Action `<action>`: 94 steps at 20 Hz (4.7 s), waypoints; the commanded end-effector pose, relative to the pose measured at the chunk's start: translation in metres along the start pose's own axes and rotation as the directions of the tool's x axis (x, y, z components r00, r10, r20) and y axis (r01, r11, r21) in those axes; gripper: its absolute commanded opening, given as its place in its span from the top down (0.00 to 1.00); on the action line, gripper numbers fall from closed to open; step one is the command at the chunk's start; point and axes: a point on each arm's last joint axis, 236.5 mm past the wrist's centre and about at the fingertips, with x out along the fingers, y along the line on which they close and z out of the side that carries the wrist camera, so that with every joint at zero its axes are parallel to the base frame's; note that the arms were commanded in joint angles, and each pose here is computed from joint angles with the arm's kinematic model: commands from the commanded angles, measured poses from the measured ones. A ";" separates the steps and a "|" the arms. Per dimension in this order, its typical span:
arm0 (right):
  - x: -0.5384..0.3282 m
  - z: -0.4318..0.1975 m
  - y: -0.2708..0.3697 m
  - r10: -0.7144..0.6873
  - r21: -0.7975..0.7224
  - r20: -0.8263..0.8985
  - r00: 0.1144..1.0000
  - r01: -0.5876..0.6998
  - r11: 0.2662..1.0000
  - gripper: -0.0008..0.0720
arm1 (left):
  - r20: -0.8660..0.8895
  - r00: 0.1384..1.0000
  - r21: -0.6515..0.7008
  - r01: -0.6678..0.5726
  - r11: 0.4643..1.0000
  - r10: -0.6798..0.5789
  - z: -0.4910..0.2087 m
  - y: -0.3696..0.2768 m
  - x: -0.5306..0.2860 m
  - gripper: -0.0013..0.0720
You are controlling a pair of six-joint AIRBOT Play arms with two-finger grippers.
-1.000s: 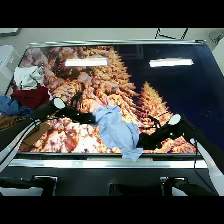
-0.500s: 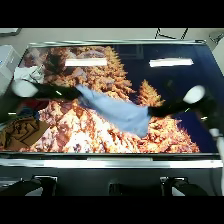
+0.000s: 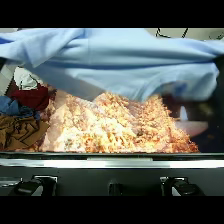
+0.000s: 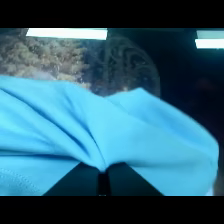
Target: Fold the clothes and pants, and hang the long-sleeved shirts on hangers.
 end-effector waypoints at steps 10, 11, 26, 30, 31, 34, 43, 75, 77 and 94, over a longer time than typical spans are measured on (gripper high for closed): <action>0.193 -0.333 0.045 0.307 0.483 -0.623 0.719 0.045 0.875 0.91 | -0.372 0.915 -0.185 -0.237 0.954 0.155 -0.225 0.123 0.156 0.94; 0.217 -0.339 0.042 0.300 0.522 -0.590 0.749 0.071 0.850 0.91 | -0.406 0.899 -0.203 -0.263 0.943 0.164 -0.245 0.135 0.175 0.94; 0.156 -0.340 -0.140 0.210 0.502 -0.779 0.591 0.386 0.774 0.07 | -0.928 0.340 -0.321 -0.527 0.787 -0.151 -0.394 0.200 0.046 0.02; 0.142 -0.402 -0.093 0.435 0.642 -0.742 0.510 0.355 0.680 0.04 | -0.917 0.289 -0.395 -0.583 0.710 -0.274 -0.455 0.175 0.018 0.02; 0.143 -0.409 -0.084 0.462 0.662 -0.728 0.506 0.344 0.666 0.04 | -0.900 0.313 -0.433 -0.571 0.697 -0.303 -0.463 0.164 0.022 0.02; 0.147 -0.419 -0.071 0.496 0.699 -0.699 0.515 0.346 0.626 0.04 | -0.860 0.391 -0.504 -0.540 0.675 -0.329 -0.474 0.145 0.043 0.02; 0.188 -0.427 -0.043 0.465 0.725 -0.643 0.609 0.286 0.627 0.06 | -0.841 0.450 -0.513 -0.485 0.708 -0.301 -0.474 0.119 0.077 0.94; 0.119 -0.056 -0.095 0.048 0.477 -0.148 0.988 0.029 0.878 0.92 | -0.062 0.996 -0.204 -0.079 0.976 0.068 -0.063 0.122 0.120 0.94; 0.202 -0.088 -0.100 0.163 0.649 -0.155 0.974 -0.024 0.760 0.92 | -0.257 0.962 -0.297 -0.173 0.939 0.096 -0.150 0.171 0.168 0.94; 0.253 -0.243 -0.178 0.302 0.662 -0.593 0.747 0.238 0.710 0.17 | -0.858 0.420 -0.480 -0.454 0.750 -0.295 -0.349 0.222 0.072 0.02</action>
